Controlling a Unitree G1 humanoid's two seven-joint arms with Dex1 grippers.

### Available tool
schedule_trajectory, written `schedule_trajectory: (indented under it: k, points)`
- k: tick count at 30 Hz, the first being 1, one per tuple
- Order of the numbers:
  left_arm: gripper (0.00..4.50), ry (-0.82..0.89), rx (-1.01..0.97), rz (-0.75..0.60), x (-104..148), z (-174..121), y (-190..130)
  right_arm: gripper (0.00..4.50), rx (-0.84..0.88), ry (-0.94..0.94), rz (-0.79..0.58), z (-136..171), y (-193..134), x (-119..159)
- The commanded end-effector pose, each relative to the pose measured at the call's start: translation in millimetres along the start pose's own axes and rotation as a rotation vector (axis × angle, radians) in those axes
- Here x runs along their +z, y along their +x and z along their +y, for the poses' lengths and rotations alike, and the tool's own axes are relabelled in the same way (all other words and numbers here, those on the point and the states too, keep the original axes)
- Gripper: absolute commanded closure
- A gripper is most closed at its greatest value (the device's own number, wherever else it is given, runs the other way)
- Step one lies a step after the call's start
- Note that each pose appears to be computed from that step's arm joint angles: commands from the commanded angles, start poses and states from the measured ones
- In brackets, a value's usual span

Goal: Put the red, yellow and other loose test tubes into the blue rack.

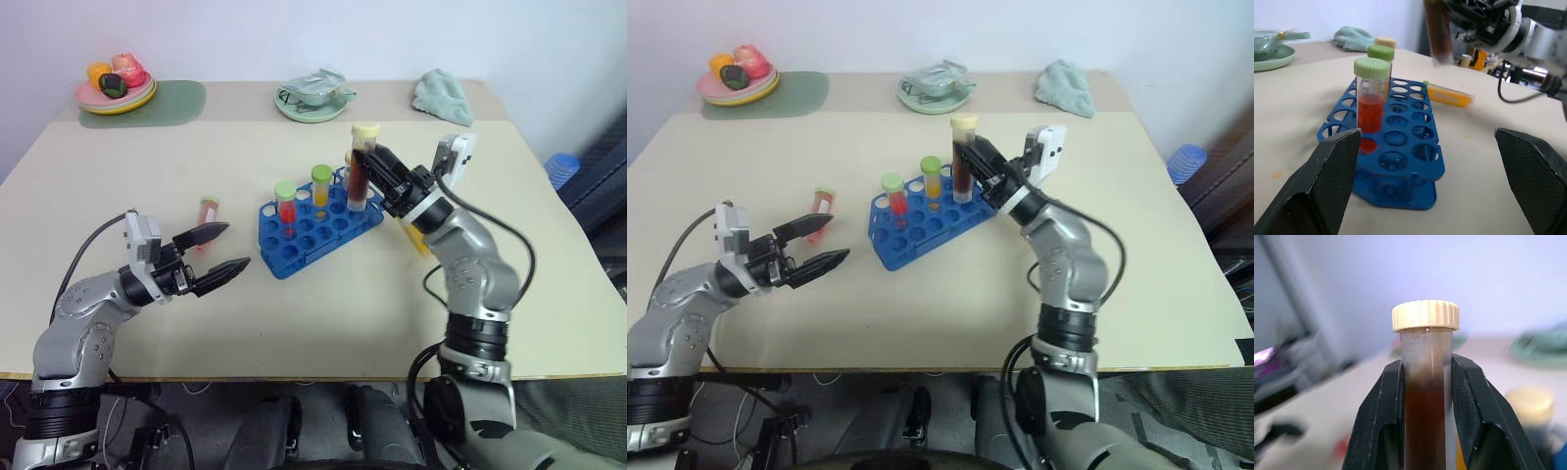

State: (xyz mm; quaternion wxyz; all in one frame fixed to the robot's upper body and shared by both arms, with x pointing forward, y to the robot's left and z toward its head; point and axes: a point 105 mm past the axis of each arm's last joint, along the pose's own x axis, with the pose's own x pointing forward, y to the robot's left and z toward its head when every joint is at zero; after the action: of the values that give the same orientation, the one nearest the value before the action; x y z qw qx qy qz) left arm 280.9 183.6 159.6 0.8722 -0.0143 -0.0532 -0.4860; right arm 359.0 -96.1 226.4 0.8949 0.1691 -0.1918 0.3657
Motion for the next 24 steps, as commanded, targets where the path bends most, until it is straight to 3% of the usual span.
schedule_trajectory:
  k: [1, 13, 24]
  points:
    - [0.0, 0.035, -0.014, -0.025, 7.2, -1.4, 4.8, 3.78, -0.038, -0.102, -0.133, -0.7, 2.9, -2.9]
    - [0.0, 0.035, 0.006, -0.04, 4.6, -1.7, 1.9, 3.78, -0.145, -0.148, -0.167, -34.6, -12.3, -38.9]
    - [0.0, 0.044, 0.019, -0.039, 7.4, -2.9, -1.4, 3.78, -0.236, -0.171, -0.145, -61.0, -14.2, -49.6]
